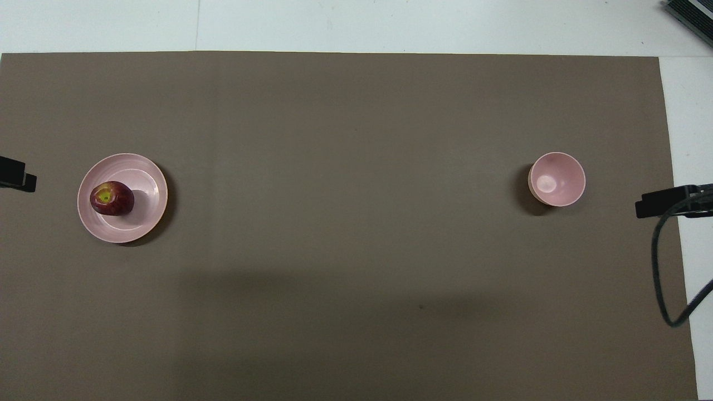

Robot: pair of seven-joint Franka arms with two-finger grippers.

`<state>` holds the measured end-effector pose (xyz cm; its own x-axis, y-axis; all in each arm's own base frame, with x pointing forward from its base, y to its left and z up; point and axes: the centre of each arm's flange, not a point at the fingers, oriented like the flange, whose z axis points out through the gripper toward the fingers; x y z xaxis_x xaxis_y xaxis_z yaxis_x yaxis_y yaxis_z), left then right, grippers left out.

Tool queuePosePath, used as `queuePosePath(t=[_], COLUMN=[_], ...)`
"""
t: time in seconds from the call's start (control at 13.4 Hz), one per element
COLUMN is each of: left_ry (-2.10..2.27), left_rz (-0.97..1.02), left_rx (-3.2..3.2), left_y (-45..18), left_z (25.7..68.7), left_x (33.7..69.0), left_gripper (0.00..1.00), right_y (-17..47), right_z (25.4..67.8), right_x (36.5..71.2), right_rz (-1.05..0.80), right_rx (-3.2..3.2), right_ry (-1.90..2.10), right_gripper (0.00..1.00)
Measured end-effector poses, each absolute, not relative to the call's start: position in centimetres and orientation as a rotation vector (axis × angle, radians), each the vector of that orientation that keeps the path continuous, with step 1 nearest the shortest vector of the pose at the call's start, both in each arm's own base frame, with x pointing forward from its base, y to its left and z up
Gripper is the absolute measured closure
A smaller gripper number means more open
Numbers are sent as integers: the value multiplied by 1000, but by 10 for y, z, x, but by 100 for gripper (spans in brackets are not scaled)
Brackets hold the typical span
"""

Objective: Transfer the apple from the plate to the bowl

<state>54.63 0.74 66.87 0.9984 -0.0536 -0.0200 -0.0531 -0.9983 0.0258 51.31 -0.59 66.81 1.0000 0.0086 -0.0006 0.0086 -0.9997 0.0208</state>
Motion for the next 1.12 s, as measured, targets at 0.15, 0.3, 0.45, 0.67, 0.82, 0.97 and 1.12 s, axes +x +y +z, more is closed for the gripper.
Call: queuePosePath(t=[0.15,0.3,0.45,0.67,0.82,0.97,1.12], left_ry=[-83,-83,-77,-69,-79,-111,-130], left_rz=[-40,-40,-45,-74,-102,-115,-117], left_rx=[3115,3114,3114,3112,3110,3106,3104], left_y=[7,8,10,13,16,19,23], left_z=[668,669,668,659,649,632,611], left_x=[545,544,542,541,541,545,549], left_gripper=[0,0,0,0,0,0,0], right_y=[-6,-6,-6,-6,-6,-6,-6], right_z=[668,668,668,668,668,668,668], right_x=[513,513,513,513,513,513,513], right_rz=[-1,-1,-1,-1,-1,-1,-1], right_rx=[3121,3121,3121,3121,3121,3121,3121], right_ry=[13,13,13,13,13,13,13], right_gripper=[0,0,0,0,0,0,0])
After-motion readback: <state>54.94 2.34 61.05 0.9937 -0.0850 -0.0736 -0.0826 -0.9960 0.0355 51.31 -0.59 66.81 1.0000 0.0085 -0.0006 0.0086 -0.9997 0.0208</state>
